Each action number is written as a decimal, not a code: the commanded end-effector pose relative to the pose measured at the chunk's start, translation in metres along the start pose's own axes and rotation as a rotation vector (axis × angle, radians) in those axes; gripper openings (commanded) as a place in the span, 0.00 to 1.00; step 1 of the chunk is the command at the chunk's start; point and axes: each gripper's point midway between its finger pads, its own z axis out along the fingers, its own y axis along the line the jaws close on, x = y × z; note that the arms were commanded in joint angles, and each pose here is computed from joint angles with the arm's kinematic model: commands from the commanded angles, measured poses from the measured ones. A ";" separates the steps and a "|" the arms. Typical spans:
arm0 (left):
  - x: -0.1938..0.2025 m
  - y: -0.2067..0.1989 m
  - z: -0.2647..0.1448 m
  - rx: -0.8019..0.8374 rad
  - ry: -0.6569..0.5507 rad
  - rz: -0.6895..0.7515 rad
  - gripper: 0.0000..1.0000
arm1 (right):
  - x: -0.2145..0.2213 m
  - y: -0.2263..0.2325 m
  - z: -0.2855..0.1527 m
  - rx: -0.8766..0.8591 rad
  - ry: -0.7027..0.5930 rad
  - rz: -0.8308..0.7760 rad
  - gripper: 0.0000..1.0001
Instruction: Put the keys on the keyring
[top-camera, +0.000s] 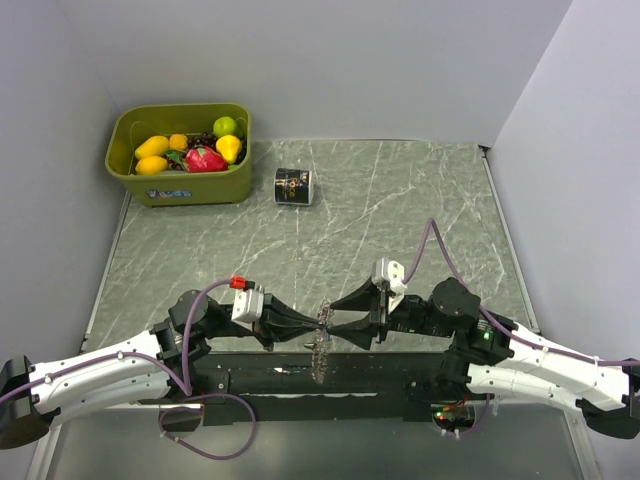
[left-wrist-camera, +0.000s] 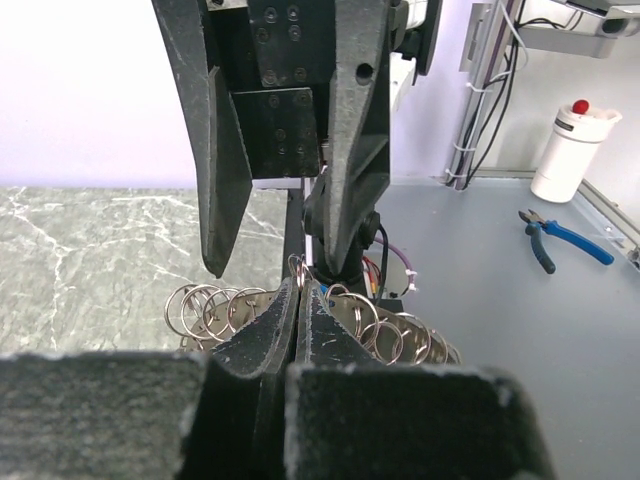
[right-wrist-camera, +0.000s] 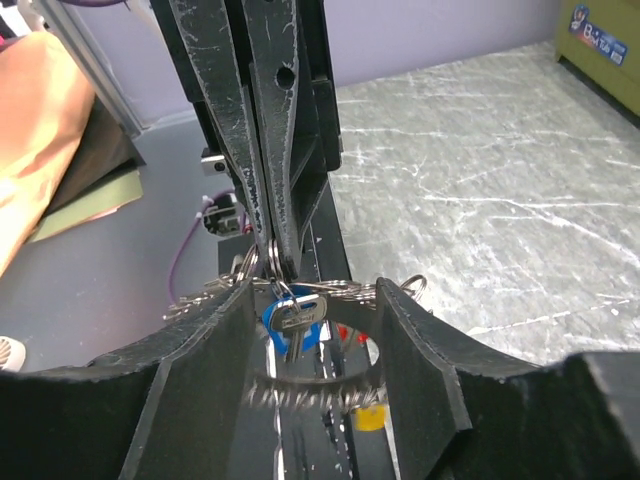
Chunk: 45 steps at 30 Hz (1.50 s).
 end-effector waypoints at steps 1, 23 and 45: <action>-0.039 -0.010 0.003 0.048 -0.113 0.062 0.01 | -0.017 0.004 0.001 -0.020 -0.074 -0.014 0.57; -0.035 -0.010 0.000 0.042 -0.054 0.065 0.01 | -0.009 0.010 0.012 -0.074 0.003 -0.006 0.00; 0.025 0.022 -0.024 -0.052 0.650 0.063 0.59 | 0.028 0.000 0.023 -0.051 0.349 0.002 0.00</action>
